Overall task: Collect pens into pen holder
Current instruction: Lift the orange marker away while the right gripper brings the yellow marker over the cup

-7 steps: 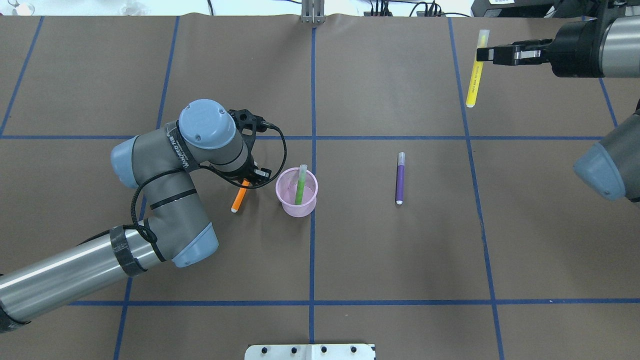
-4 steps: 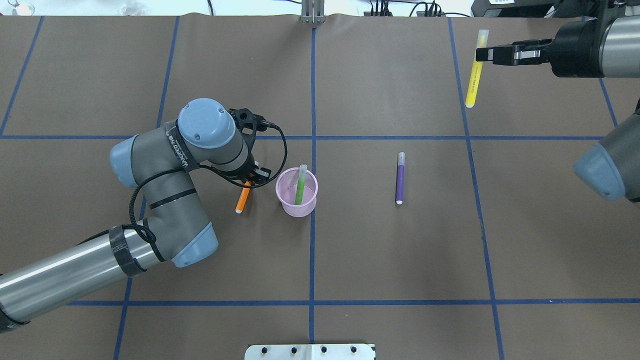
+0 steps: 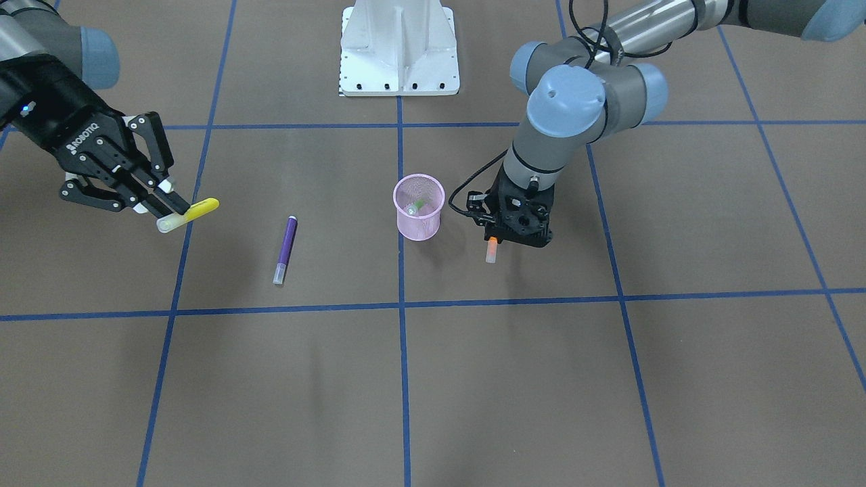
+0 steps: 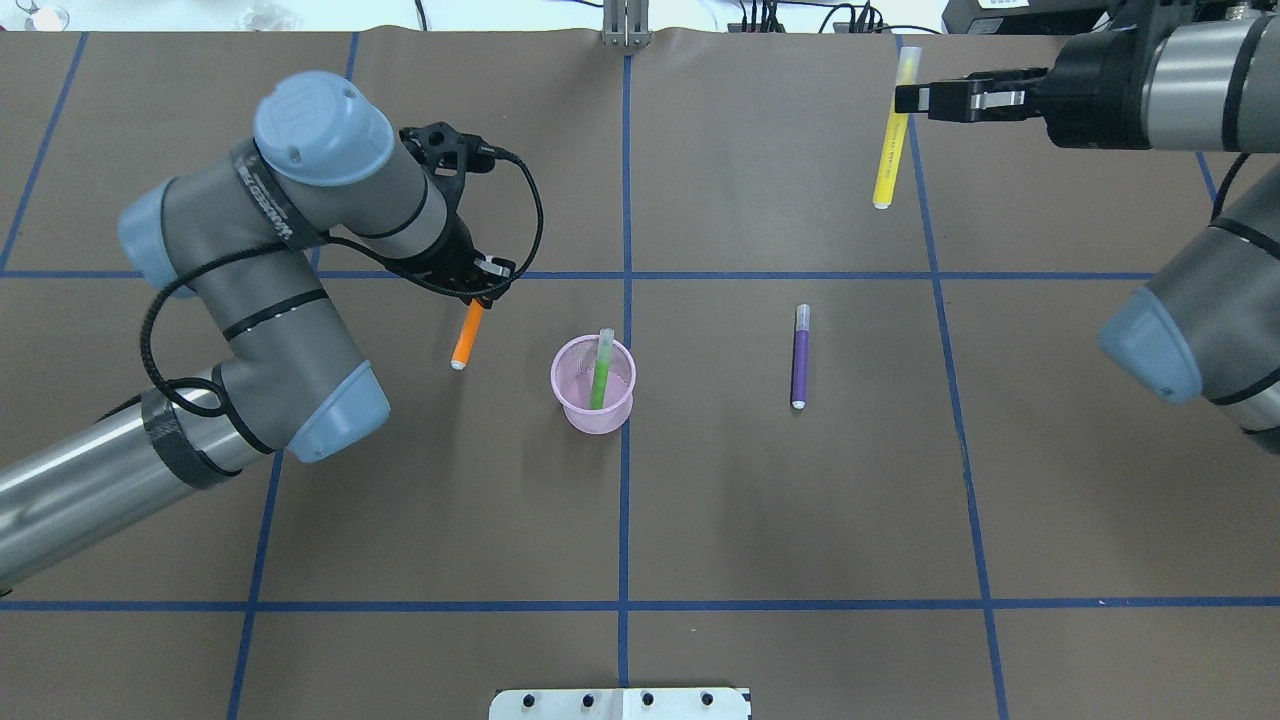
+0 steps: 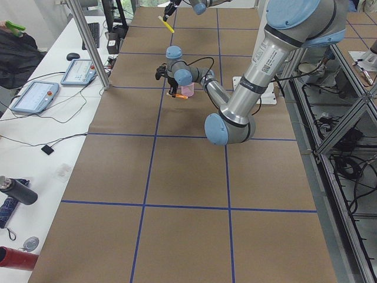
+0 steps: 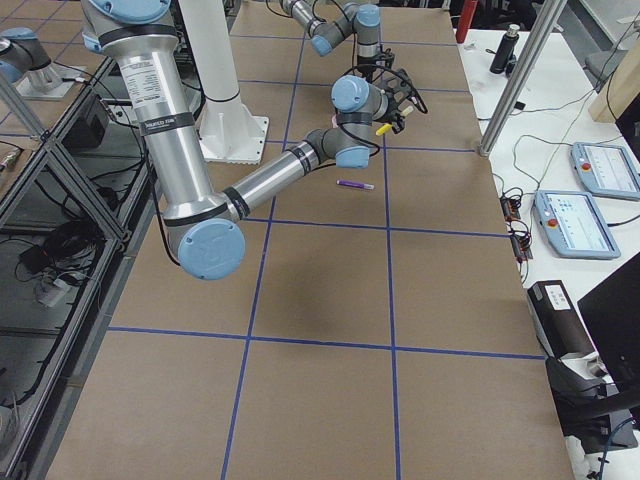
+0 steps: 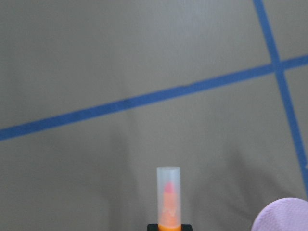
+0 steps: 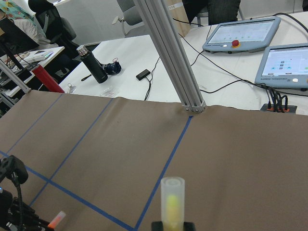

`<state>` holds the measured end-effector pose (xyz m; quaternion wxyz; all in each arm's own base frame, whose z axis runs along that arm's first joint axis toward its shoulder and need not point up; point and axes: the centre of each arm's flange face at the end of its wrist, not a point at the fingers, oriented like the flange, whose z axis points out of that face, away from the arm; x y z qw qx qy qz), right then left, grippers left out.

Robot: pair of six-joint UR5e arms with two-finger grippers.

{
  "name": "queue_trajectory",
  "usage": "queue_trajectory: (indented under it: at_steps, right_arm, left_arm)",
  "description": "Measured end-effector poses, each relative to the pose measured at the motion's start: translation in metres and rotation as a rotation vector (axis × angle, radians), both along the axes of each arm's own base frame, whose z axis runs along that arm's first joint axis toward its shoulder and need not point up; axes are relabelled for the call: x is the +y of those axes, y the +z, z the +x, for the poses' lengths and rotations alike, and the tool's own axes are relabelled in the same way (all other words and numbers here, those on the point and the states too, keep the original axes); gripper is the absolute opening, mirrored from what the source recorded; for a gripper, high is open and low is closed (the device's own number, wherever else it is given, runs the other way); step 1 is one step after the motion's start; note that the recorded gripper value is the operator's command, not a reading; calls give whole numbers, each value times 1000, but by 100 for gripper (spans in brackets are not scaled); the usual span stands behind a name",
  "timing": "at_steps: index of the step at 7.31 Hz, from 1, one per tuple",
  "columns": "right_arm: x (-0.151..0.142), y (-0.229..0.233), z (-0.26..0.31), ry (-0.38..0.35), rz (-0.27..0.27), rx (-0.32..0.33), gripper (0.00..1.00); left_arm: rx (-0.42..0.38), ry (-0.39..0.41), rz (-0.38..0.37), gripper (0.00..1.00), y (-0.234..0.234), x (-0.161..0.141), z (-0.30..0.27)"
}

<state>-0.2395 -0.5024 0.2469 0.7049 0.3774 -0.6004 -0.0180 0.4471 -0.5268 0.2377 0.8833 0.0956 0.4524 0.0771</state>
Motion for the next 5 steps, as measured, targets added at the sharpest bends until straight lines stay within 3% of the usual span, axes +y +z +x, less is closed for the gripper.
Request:
queue_trajectory:
  at_steps: [3,5]
  right_arm:
    - [47,-41,-116,53,40,-53,0]
    - [81,-66,-173,81,63,-31,0]
  left_arm:
    - [37,-54,-22,0,4,-29,-70]
    - [53,-71,-40,0,7,-41,-96]
